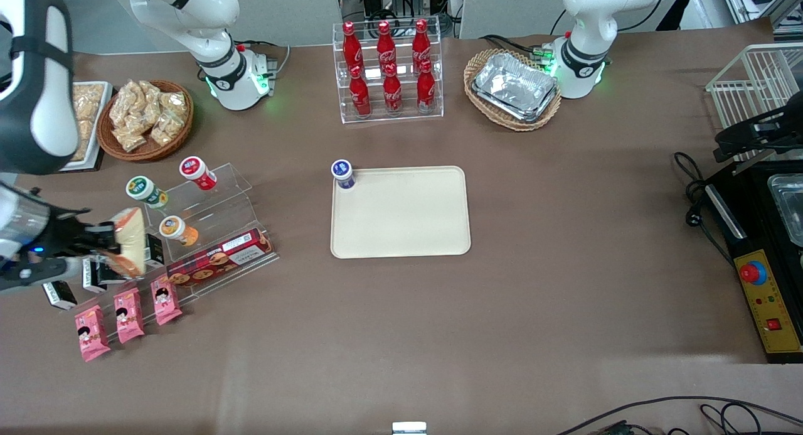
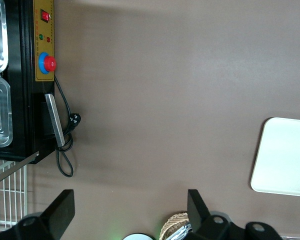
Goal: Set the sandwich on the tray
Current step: 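Lift the sandwich out of the rack with the right gripper, then carry the sandwich over the cream tray and lower it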
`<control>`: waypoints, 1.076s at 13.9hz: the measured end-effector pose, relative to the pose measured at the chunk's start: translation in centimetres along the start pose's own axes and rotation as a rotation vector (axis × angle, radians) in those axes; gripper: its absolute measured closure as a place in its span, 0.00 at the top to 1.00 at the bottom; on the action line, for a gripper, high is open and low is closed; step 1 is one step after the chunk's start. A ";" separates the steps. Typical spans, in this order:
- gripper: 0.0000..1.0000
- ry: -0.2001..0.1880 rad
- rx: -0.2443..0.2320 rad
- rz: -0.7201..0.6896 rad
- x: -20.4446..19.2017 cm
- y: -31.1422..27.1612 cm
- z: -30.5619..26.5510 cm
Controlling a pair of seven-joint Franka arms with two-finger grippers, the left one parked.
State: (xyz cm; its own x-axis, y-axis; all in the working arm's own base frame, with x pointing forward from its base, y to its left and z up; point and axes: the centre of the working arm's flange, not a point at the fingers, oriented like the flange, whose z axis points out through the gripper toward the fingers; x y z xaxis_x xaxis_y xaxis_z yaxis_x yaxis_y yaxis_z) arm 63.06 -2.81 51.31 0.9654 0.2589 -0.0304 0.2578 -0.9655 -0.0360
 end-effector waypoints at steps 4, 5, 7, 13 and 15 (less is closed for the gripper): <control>0.17 -0.016 0.035 -0.205 1.7 -8.9 -0.1; 0.17 -0.020 0.043 -0.243 1.9 -11.1 0.0; 0.17 -0.020 0.054 -0.308 2.2 -14.7 -0.1; 0.17 -0.028 0.063 -0.520 1.7 -26.9 0.1; 0.17 -0.034 0.062 -0.584 1.2 -30.9 0.5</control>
State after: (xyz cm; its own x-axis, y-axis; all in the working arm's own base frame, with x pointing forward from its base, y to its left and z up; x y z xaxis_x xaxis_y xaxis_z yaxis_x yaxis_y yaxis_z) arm 56.24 27.32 51.93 0.6624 0.7489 -0.0197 0.7425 -0.6599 -0.1149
